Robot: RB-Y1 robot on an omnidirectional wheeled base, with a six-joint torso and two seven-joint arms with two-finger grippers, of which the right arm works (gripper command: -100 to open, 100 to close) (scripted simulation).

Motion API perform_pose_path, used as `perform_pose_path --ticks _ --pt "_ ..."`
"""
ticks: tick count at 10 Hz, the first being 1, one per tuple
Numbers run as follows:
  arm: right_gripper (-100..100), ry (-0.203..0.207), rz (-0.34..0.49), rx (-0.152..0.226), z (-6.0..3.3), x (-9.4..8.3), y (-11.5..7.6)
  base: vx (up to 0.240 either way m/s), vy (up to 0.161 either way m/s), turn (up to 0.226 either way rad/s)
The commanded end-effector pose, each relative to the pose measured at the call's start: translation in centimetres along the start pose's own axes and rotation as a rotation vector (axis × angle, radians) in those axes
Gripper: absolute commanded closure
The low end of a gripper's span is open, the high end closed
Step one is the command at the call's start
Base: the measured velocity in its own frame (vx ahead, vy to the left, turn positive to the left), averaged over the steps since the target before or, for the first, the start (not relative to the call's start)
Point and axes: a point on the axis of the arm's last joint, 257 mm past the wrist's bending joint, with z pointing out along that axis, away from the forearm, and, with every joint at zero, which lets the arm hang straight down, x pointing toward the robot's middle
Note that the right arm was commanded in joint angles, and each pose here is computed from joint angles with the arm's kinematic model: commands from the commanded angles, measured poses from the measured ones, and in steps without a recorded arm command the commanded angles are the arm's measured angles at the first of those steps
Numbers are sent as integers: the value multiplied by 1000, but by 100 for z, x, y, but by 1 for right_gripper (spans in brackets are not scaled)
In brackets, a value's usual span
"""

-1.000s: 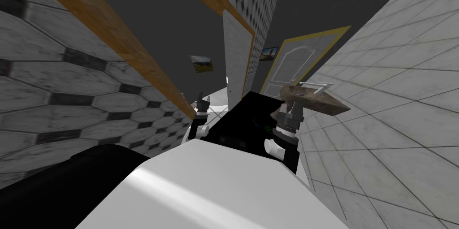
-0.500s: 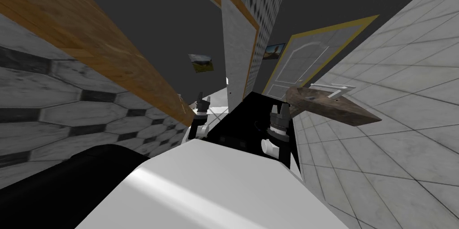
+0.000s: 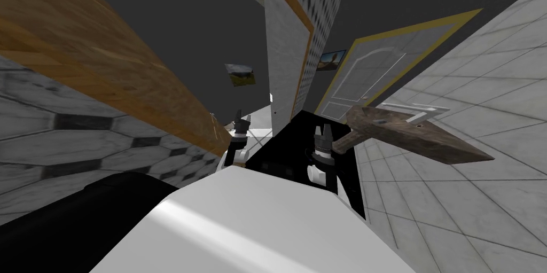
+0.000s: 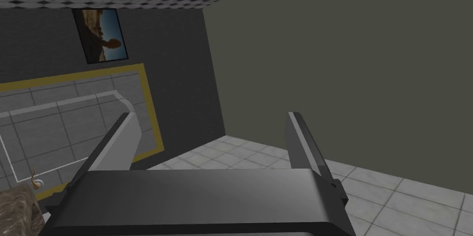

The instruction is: Push the door open

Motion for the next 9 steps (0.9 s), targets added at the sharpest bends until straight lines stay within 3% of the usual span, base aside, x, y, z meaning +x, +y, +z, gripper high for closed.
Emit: perform_pose_path --ticks 1,5,9 --pt "-100 32 30 21 -65 155 -117 163 -22 75" --pt "-100 98 88 69 -201 480 -345 173 -20 61" --pt "-100 196 166 140 -465 952 -636 172 -18 80"
